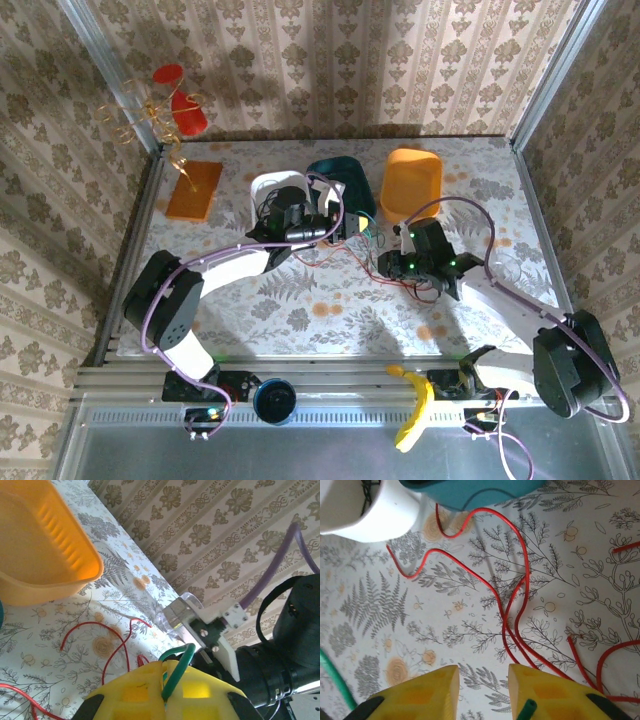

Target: Untangle the cables

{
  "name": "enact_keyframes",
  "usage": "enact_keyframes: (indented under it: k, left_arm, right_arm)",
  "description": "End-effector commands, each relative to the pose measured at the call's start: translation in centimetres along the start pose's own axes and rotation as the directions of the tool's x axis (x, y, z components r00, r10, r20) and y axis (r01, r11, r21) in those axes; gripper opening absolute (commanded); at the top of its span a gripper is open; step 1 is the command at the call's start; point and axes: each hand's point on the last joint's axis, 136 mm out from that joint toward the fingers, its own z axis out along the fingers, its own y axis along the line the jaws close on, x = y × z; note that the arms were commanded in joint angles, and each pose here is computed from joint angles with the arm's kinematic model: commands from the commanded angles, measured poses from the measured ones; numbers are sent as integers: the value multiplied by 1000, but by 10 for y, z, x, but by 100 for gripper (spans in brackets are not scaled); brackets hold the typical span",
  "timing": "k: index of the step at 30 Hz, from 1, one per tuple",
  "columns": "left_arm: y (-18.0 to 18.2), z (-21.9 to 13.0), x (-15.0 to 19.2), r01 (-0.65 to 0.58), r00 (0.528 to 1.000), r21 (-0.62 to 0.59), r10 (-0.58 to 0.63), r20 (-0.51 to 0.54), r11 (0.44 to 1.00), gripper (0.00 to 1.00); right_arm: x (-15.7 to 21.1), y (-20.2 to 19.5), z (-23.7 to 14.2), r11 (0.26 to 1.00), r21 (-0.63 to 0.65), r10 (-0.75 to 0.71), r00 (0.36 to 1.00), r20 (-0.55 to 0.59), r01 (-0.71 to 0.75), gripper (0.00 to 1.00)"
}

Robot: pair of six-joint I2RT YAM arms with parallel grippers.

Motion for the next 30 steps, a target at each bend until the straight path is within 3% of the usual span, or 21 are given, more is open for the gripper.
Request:
enact_keyframes:
  k: [1,9,24,30]
  left_arm:
    - [-6,-4,-10,-58,998,-12,58,5,998,0]
    - [15,-3,-4,-31,1000,-73,31,-6,997,0]
    - [10,7,20,-36,996,-54,31,-87,998,0]
    - [15,6,33,-25,993,-68,17,-116,997,0]
  right_arm:
    - [-13,9,-20,999,-48,12,995,96,-7,35]
    - [-35,23,-59,996,-63,-39,970,240,55,35]
    - [-57,38,-62,989,-90,-89,954,286,119,39]
    - [-79,12,-85,995,81,-87,918,388,60,43]
